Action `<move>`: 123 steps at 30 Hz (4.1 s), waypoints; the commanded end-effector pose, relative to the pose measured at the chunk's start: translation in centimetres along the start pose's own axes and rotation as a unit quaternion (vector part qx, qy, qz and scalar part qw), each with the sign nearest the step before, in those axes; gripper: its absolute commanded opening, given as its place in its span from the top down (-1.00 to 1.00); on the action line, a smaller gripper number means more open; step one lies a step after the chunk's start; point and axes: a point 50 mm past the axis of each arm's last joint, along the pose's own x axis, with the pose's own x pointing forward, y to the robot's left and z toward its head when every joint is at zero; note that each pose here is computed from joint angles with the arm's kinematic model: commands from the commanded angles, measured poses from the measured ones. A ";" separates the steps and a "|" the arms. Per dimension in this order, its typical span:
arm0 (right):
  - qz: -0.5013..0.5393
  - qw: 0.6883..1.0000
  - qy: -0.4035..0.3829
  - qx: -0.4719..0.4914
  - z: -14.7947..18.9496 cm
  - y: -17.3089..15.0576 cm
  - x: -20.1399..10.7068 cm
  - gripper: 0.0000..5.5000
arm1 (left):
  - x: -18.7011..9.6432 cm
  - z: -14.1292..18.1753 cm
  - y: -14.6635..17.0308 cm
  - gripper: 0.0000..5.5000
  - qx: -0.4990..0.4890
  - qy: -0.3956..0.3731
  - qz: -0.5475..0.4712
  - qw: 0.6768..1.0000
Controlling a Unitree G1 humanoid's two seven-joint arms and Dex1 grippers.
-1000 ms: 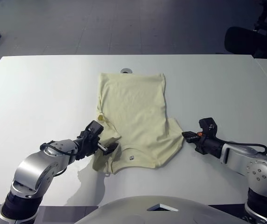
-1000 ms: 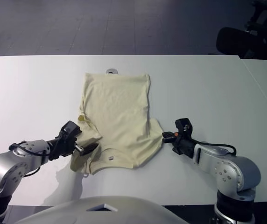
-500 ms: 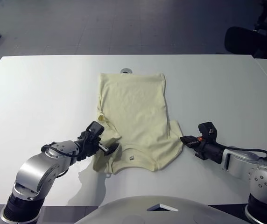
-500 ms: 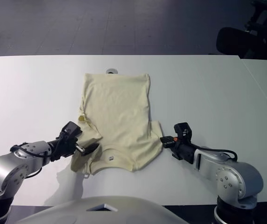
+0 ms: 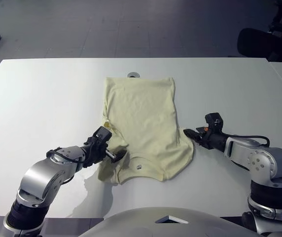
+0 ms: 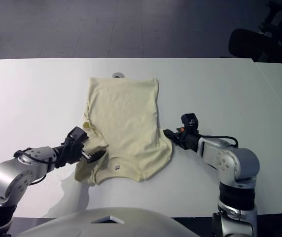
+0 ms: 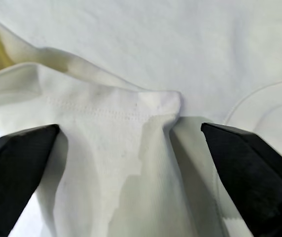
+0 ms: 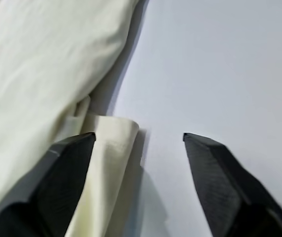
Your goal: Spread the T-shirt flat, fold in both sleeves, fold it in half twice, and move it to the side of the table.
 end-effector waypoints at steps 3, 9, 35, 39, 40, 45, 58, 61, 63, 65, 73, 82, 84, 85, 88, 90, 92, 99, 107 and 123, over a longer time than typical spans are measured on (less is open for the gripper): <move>0.011 1.000 0.009 0.006 -0.5 0.3 1.0 -0.42 | 0.3 0.1 -0.1 -0.96 0.005 0.001 0.000 1.000; 0.012 1.000 0.014 0.011 -0.8 0.2 1.1 -0.08 | 0.3 0.1 0.0 -0.96 0.006 -0.001 0.001 1.000; -0.047 0.998 0.002 0.032 -1.9 -1.4 -1.5 0.99 | 0.4 -0.5 -0.8 -0.96 -0.007 -0.003 0.004 1.000; -0.071 0.997 -0.017 0.036 -1.6 -1.6 -2.7 0.99 | 0.4 -0.7 -1.0 -0.96 -0.015 -0.004 0.009 1.000; -0.073 0.997 -0.020 0.034 -1.5 -1.4 -2.9 0.99 | 0.4 -0.7 -1.1 -0.96 -0.017 -0.004 0.009 1.000; -0.077 0.996 -0.030 0.024 -0.9 -0.8 -3.1 0.99 | 0.4 -0.8 -1.5 -0.96 -0.022 -0.005 0.008 1.000; -0.021 0.998 -0.061 -0.023 0.4 4.0 -3.2 0.99 | 0.4 -0.5 -1.2 -0.96 -0.017 -0.003 0.006 1.000; -0.001 0.998 -0.057 -0.029 0.3 5.1 -2.7 0.99 | 0.4 -0.5 -1.2 -0.96 -0.017 -0.003 0.007 1.000; 0.011 0.998 -0.055 -0.034 0.2 5.9 -2.4 0.99 | 0.4 -0.5 -1.2 -0.96 -0.016 -0.003 0.006 1.000; 0.029 0.997 -0.056 -0.040 0.3 6.8 -2.1 0.99 | 0.4 -0.5 -1.2 -0.96 -0.016 -0.003 0.006 1.000; 0.084 0.992 -0.064 -0.064 1.1 9.9 -1.0 0.99 | 0.6 -0.4 -1.3 -0.96 -0.015 -0.004 0.005 1.000; 0.102 0.991 -0.039 -0.074 0.2 11.1 0.2 0.99 | 0.7 -0.3 -1.2 -0.96 -0.013 -0.004 0.004 1.000; 0.102 0.992 -0.031 -0.073 -0.2 11.1 0.4 0.99 | 0.7 -0.2 -1.2 -0.96 -0.011 -0.004 0.001 1.000; 0.103 0.992 -0.029 -0.074 -0.4 11.1 0.5 0.99 | 0.8 -0.1 -1.2 -0.96 -0.010 -0.004 0.001 1.000; 0.111 0.991 -0.024 -0.076 -0.7 11.4 0.7 0.99 | 0.7 -0.1 -1.2 -0.96 -0.010 -0.004 0.001 1.000; 0.115 0.990 -0.021 -0.079 -0.8 11.6 0.8 0.90 | 0.7 -0.1 -1.2 -0.96 -0.009 -0.004 0.001 1.000; 0.121 0.989 -0.021 -0.081 -0.8 11.7 0.9 0.81 | 0.8 -0.1 -1.2 -0.96 -0.009 -0.004 0.001 1.000; 0.182 0.980 -0.054 -0.050 0.3 12.3 0.5 0.40 | 0.7 0.2 -1.3 -0.96 -0.005 -0.009 -0.005 1.000; 0.042 0.976 -0.158 -0.147 5.3 4.4 -3.9 -0.07 | -2.2 5.8 -1.3 -0.96 0.007 -0.125 -0.037 0.991; 0.135 0.768 0.052 -0.624 -2.7 -0.8 -8.5 -0.96 | -7.9 -2.7 4.9 -0.96 0.349 0.028 -0.072 0.934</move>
